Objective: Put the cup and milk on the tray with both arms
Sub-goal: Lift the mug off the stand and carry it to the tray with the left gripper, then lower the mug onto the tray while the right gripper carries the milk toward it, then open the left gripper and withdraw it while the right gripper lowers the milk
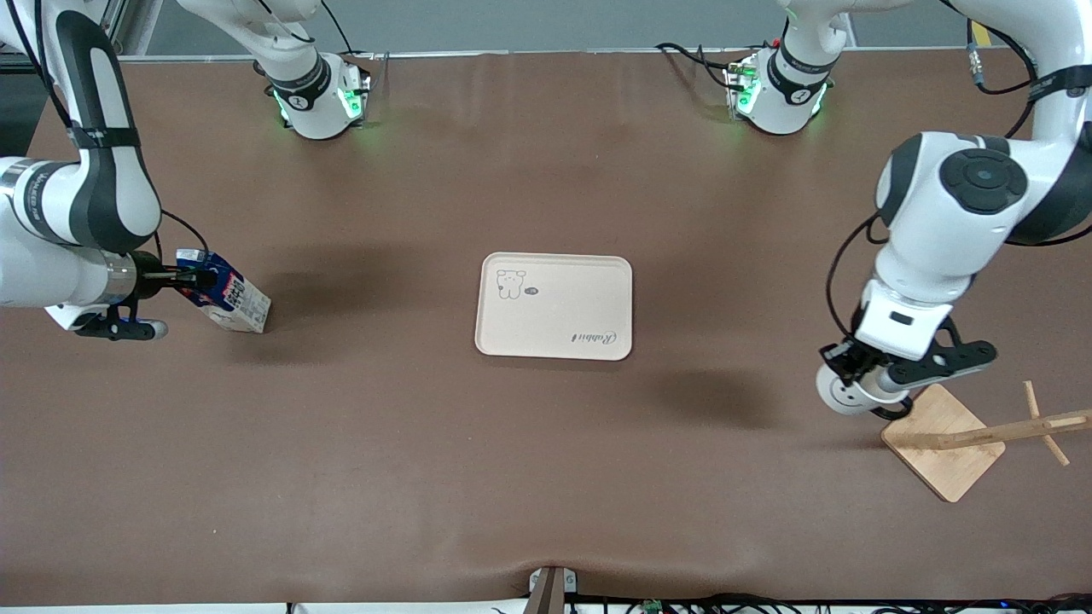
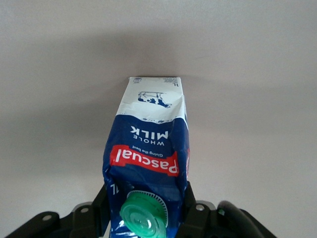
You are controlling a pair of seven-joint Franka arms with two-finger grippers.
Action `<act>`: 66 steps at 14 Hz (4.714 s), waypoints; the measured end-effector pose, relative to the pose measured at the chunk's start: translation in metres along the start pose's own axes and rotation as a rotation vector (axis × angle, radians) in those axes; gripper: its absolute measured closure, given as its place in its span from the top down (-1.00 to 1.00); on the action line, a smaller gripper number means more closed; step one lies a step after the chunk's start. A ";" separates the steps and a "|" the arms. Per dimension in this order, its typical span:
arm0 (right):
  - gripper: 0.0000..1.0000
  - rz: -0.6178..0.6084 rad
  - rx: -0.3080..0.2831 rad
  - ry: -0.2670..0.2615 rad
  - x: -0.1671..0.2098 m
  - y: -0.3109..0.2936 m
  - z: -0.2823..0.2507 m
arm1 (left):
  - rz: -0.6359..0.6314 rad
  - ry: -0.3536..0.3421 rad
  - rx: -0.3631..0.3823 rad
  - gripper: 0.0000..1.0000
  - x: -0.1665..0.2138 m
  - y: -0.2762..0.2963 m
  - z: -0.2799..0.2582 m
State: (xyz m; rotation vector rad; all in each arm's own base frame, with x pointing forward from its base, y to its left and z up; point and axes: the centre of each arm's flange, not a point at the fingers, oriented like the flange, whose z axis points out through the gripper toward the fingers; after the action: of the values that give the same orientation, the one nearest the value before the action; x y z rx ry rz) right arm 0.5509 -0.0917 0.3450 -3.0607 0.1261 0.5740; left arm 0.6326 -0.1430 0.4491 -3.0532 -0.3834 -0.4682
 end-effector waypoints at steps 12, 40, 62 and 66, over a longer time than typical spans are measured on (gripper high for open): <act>0.17 0.009 -0.003 0.067 -0.008 0.005 -0.102 | 0.111 -0.204 -0.058 -0.85 -0.187 0.250 0.043; 0.17 0.237 0.130 -0.026 -0.084 -0.340 -0.143 | 0.100 -0.057 0.195 0.98 -0.269 0.290 0.027; 0.17 -0.042 0.025 0.005 -0.050 -0.538 0.027 | 0.111 -0.284 0.100 1.00 0.022 -0.090 -0.189; 0.47 -0.064 0.001 0.044 -0.054 -0.546 0.027 | 0.185 -0.311 0.047 1.00 0.014 -0.111 -0.208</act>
State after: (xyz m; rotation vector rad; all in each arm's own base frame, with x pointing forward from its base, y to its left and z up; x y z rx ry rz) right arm 0.5369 0.4570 0.3450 -3.0643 0.0298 0.5037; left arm 0.5578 -0.0457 0.6505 -3.0758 -0.1131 0.0250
